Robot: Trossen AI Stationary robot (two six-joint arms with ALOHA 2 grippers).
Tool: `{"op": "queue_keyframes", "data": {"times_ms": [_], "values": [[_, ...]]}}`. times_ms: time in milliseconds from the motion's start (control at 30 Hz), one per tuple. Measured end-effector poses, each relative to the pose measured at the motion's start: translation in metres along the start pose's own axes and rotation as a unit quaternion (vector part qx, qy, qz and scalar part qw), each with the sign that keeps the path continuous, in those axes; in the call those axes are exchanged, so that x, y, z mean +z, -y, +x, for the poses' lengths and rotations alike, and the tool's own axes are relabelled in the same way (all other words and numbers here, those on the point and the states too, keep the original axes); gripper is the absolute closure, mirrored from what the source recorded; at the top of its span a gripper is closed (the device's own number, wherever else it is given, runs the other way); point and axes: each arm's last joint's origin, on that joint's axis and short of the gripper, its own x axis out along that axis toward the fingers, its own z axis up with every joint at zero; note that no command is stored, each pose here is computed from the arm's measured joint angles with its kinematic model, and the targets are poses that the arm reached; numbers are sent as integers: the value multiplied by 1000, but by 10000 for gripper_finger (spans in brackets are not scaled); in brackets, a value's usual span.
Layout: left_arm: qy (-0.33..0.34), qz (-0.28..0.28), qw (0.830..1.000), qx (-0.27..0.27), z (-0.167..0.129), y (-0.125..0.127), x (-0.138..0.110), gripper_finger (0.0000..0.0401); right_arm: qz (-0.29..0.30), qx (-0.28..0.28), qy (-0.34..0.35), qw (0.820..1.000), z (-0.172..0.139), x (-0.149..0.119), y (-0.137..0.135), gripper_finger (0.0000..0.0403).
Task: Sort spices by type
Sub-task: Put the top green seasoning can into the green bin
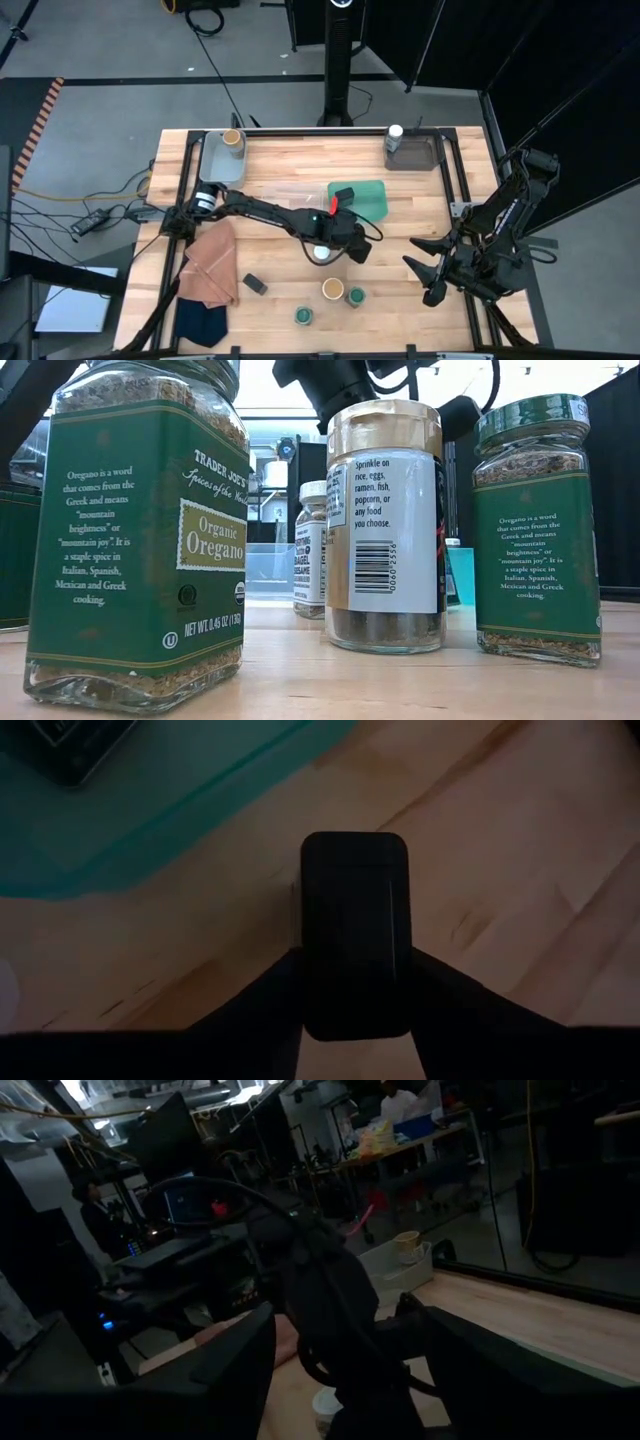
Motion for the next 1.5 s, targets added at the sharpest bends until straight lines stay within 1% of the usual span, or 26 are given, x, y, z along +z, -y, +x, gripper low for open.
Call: {"op": "queue_keyframes", "data": {"times_ms": [167,267,400,500,600,700,833,1000,1133,1200,1267,1433,1500], "values": [[-11,-1,1000,-9,-7,4,3,248,0,0,0,1000,0,0,0,148],[1,14,1000,-28,-17,14,12,248,-1,0,0,1000,0,0,0,148],[22,45,998,-37,-37,25,29,248,-1,0,0,1000,0,0,0,148],[46,63,997,-19,-55,27,47,248,-1,0,0,1000,0,0,0,148],[54,115,992,4,-69,24,65,249,-1,0,0,1000,0,0,0,148],[39,171,984,32,-75,14,78,249,-1,0,0,1000,0,0,0,148],[7,218,973,78,-73,-3,87,249,-1,0,0,1000,0,0,0,148],[-7,289,953,92,-65,-12,90,249,-1,0,0,1000,0,0,0,148],[-12,341,937,72,-57,-13,90,249,-2,0,0,1000,0,0,0,148],[-22,361,930,63,-52,-15,88,249,-2,0,0,1000,0,0,0,148],[-18,377,924,56,-47,-15,87,249,-2,0,0,1000,0,0,0,148],[-12,397,916,52,-37,-18,84,249,-2,0,0,1000,0,0,0,148],[-12,397,916,53,-32,-20,82,249,-1,0,0,1000,0,0,0,148]]}}
